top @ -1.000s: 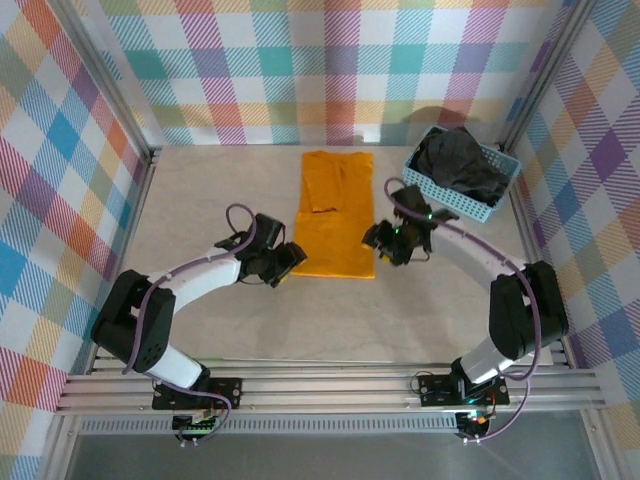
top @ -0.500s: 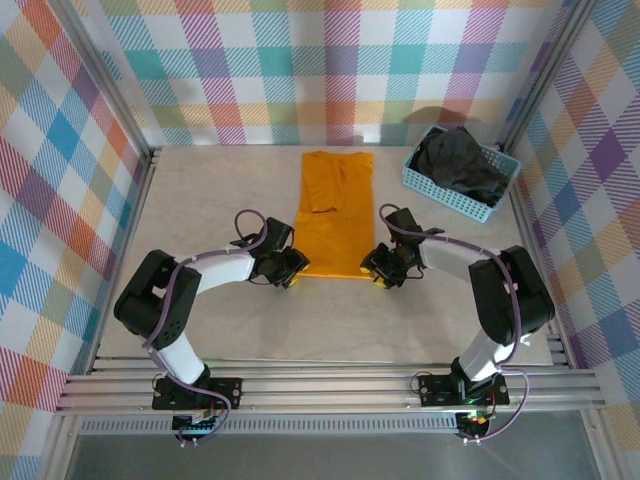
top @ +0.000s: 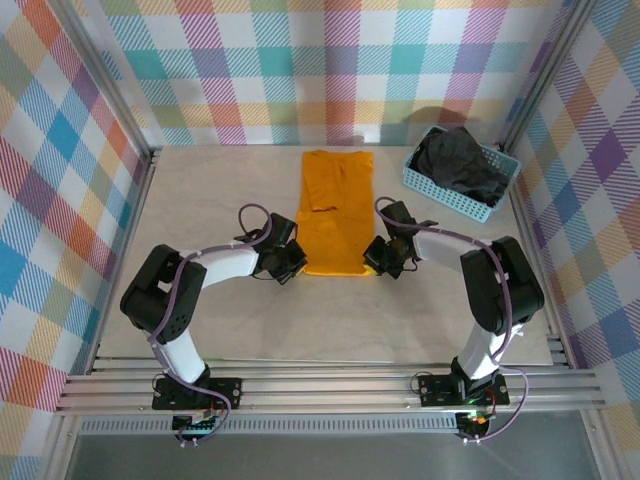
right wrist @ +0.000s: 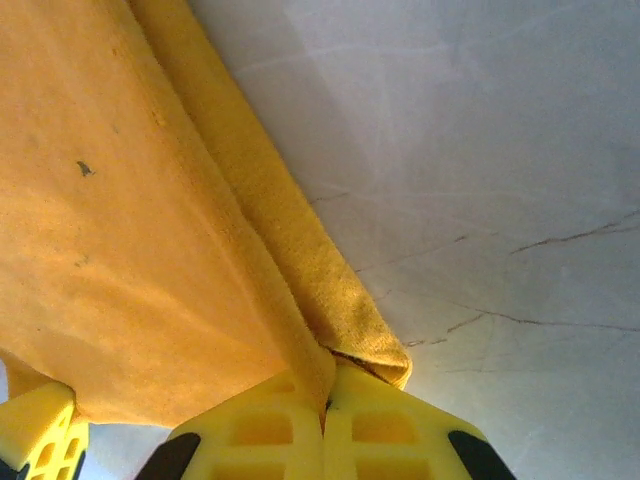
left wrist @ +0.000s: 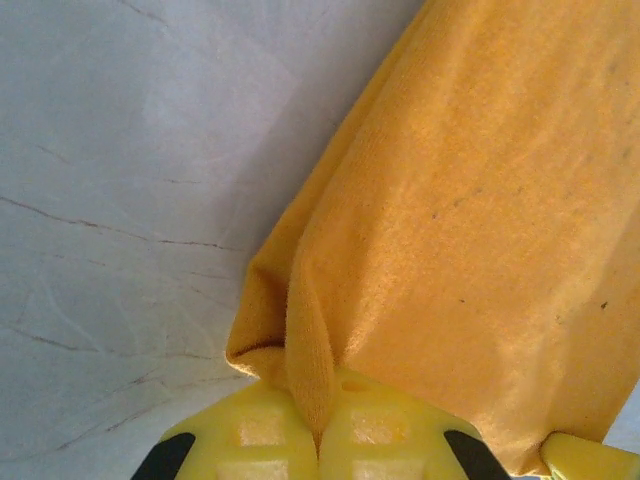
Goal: Fold and stack the t-shirts
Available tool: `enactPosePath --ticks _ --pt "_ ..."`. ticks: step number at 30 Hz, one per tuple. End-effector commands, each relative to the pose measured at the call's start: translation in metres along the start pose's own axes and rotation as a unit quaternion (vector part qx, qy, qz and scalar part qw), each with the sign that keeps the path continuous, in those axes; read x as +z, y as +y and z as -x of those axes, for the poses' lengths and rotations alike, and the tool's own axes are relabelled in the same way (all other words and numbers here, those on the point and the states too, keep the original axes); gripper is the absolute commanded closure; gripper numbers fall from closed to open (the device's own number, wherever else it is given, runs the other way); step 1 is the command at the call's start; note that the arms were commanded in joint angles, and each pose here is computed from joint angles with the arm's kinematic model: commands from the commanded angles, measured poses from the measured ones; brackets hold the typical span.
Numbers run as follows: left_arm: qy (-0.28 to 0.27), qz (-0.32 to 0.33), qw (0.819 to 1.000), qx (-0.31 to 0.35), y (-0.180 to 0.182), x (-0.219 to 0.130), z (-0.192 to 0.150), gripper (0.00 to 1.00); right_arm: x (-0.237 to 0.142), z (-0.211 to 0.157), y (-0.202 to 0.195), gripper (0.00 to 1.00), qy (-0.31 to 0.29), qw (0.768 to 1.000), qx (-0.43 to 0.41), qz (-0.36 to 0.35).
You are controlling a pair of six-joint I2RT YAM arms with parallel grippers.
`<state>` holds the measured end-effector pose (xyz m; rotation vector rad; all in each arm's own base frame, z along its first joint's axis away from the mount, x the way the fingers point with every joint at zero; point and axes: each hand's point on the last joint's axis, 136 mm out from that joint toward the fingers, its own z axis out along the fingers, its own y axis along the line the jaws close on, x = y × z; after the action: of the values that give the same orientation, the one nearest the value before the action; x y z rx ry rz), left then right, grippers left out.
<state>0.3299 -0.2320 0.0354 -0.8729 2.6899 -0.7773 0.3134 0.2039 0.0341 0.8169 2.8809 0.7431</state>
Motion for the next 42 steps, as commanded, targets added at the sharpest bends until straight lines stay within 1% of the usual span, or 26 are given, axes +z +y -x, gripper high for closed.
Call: enactPosePath --ticks 1,6,9,10,14,19,22,26,29,32,34,37,39,42 --pt "-0.019 -0.02 0.999 0.017 -0.017 -0.026 0.006 1.0 -0.026 0.004 0.009 1.0 -0.03 0.999 -0.02 0.008" --pt "-0.009 -0.048 0.998 0.031 -0.028 -0.05 -0.002 1.0 -0.047 -0.009 0.01 1.0 -0.029 0.999 -0.04 0.022" --pt "0.011 -0.054 0.998 0.043 -0.029 -0.06 -0.015 1.0 -0.057 -0.021 0.007 1.0 -0.02 0.998 -0.053 0.024" --pt "0.022 -0.041 0.998 0.046 -0.021 -0.063 -0.022 1.0 -0.06 -0.027 0.005 1.0 -0.016 0.998 -0.057 0.024" --pt "0.046 -0.028 0.997 0.062 -0.002 -0.071 -0.048 1.0 -0.066 -0.055 -0.009 1.0 0.002 0.997 -0.075 0.016" --pt "0.073 -0.016 0.993 0.087 0.029 -0.083 -0.098 1.0 -0.07 -0.104 -0.045 1.0 0.029 0.996 -0.09 -0.011" --pt "0.084 -0.012 0.991 0.101 0.047 -0.089 -0.128 1.0 -0.07 -0.136 -0.067 1.0 0.045 0.994 -0.096 -0.025" --pt "0.082 -0.011 0.991 0.104 0.064 -0.093 -0.149 1.0 -0.068 -0.162 -0.083 1.0 0.057 0.993 -0.1 -0.029" --pt "0.071 -0.026 0.992 0.1 0.064 -0.101 -0.15 1.0 -0.072 -0.164 -0.085 1.0 0.052 0.993 -0.101 -0.031" --pt "0.046 -0.059 0.992 0.099 0.043 -0.121 -0.142 1.0 -0.087 -0.157 -0.072 1.0 0.03 0.993 -0.115 -0.027" --pt "0.024 -0.077 0.991 0.107 0.027 -0.138 -0.135 1.0 -0.101 -0.15 -0.057 1.0 0.015 0.992 -0.123 -0.02" --pt "0.005 -0.089 0.991 0.103 0.005 -0.154 -0.122 1.0 -0.12 -0.135 -0.032 1.0 -0.003 0.992 -0.125 -0.002" --pt "-0.003 -0.101 0.99 0.095 -0.01 -0.161 -0.112 1.0 -0.133 -0.121 -0.014 1.0 -0.016 0.992 -0.124 0.012" --pt "-0.003 -0.106 0.992 0.07 -0.032 -0.162 -0.089 1.0 -0.146 -0.094 0.015 1.0 -0.024 0.993 -0.114 0.037"
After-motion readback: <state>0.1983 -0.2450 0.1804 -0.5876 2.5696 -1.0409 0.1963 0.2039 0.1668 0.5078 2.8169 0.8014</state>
